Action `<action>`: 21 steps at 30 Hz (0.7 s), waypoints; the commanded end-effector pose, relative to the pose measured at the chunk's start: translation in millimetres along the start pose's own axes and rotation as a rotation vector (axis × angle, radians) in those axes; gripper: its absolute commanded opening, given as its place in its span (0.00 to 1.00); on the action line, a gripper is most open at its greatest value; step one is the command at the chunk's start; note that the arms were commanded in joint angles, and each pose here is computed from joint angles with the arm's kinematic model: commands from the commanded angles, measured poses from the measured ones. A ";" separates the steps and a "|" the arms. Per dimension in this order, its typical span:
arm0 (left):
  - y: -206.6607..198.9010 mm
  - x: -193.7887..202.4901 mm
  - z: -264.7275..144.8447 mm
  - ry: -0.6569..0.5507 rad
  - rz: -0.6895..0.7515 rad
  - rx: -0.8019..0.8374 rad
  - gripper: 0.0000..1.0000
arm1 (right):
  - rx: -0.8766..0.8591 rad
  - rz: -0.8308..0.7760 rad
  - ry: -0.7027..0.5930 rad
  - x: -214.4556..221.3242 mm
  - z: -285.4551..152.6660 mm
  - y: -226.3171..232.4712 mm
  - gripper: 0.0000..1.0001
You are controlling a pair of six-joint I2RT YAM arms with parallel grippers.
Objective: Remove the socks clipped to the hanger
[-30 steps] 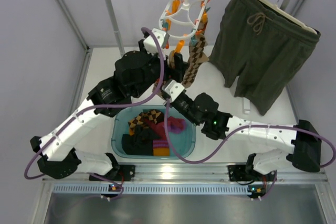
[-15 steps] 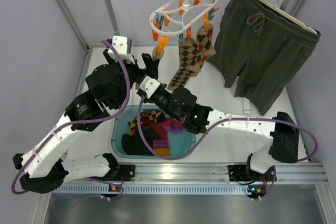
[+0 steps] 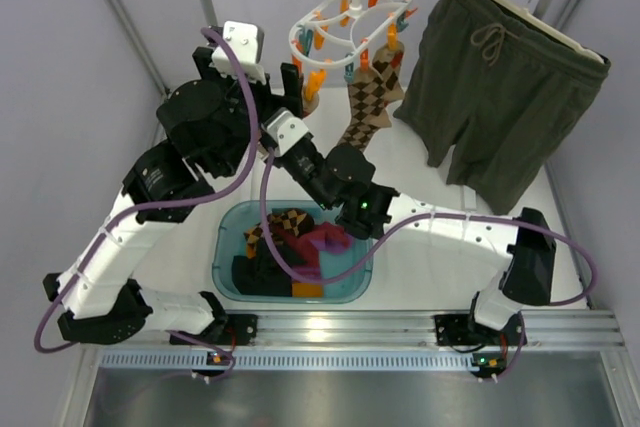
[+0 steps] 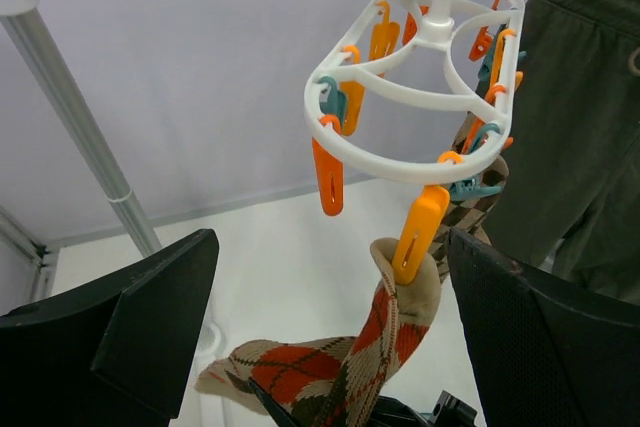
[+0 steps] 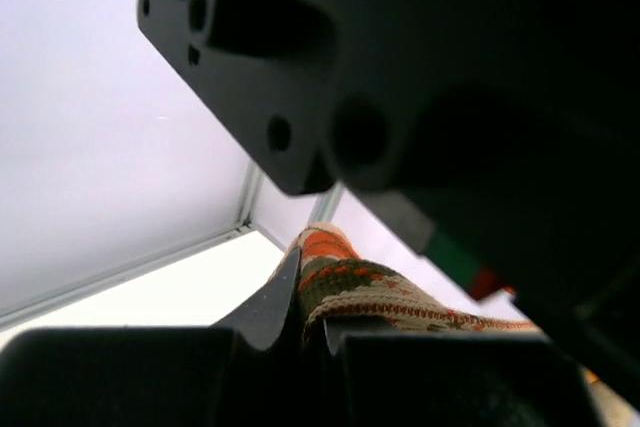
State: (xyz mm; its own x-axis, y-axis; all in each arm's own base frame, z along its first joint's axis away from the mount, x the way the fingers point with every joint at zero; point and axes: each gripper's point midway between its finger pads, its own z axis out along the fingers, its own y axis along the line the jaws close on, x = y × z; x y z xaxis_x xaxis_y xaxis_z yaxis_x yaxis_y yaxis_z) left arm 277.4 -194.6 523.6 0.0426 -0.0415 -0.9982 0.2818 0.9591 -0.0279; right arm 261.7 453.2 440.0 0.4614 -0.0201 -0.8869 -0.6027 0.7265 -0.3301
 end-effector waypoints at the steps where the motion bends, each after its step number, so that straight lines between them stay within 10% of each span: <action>1: -35.4 6.2 10.7 0.025 0.100 0.128 0.99 | -0.100 -0.141 0.190 72.9 0.1 31.0 0.00; 15: -36.7 88.3 25.0 0.174 0.064 0.148 0.98 | -0.075 0.017 0.065 56.3 -47.7 10.2 0.00; 21: -31.3 66.7 33.2 0.130 -0.028 0.106 0.98 | -0.090 -0.053 0.124 79.2 -47.2 16.7 0.00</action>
State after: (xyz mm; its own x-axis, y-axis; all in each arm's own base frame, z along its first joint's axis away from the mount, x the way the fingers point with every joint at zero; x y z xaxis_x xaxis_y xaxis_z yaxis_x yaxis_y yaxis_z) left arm 307.4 -238.7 418.6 -0.1480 0.1195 -0.9817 0.3837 0.9219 0.0543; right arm 261.4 430.8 322.7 0.3774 -0.1974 -0.9048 -0.6382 0.6525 -0.4086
